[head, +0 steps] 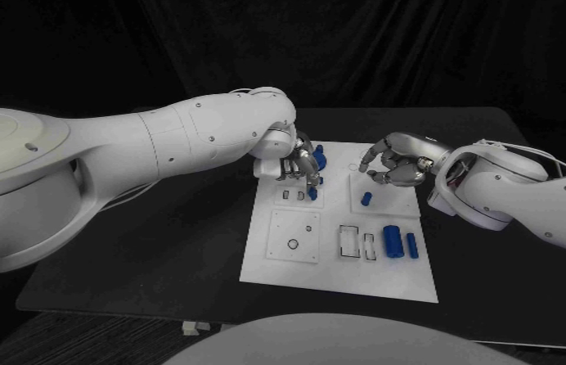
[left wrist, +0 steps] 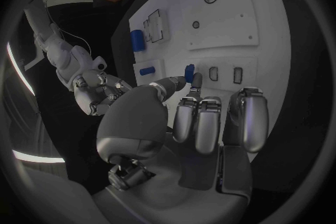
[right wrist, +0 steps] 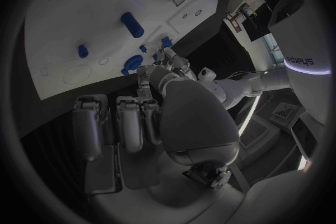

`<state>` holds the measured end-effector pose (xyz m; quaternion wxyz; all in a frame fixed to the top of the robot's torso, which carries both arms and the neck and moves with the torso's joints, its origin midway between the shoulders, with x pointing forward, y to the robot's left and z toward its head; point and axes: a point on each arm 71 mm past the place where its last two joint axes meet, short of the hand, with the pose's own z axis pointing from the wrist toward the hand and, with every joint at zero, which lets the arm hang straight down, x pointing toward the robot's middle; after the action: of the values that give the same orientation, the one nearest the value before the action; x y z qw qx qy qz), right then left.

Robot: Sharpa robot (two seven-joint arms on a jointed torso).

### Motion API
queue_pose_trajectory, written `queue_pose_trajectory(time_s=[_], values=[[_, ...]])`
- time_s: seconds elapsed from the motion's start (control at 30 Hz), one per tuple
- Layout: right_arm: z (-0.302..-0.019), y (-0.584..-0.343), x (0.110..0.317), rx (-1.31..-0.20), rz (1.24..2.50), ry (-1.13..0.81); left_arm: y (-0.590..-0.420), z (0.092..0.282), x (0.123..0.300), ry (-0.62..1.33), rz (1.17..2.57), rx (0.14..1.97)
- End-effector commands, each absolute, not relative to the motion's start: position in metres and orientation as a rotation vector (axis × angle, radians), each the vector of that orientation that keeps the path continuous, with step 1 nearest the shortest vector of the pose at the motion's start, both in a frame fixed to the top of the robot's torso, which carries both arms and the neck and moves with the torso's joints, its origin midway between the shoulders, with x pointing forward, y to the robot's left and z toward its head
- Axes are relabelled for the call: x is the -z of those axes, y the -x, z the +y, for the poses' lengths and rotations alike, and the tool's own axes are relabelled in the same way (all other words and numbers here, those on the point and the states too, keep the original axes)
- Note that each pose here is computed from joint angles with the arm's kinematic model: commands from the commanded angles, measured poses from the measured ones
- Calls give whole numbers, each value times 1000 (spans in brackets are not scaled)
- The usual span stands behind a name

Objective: Assemble the parts on the task board

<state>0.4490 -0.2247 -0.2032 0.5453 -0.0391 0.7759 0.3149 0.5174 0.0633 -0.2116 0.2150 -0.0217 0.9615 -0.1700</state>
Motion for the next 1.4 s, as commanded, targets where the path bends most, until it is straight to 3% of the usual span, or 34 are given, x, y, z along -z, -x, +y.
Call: queue_pose_trajectory(time_s=[0.03,1.4], values=[[-226,-448,205,-745,1817,76,-518,60,210,18,2566,520],[-229,-445,214,-750,1815,66,-496,49,216,-209,2436,526]])
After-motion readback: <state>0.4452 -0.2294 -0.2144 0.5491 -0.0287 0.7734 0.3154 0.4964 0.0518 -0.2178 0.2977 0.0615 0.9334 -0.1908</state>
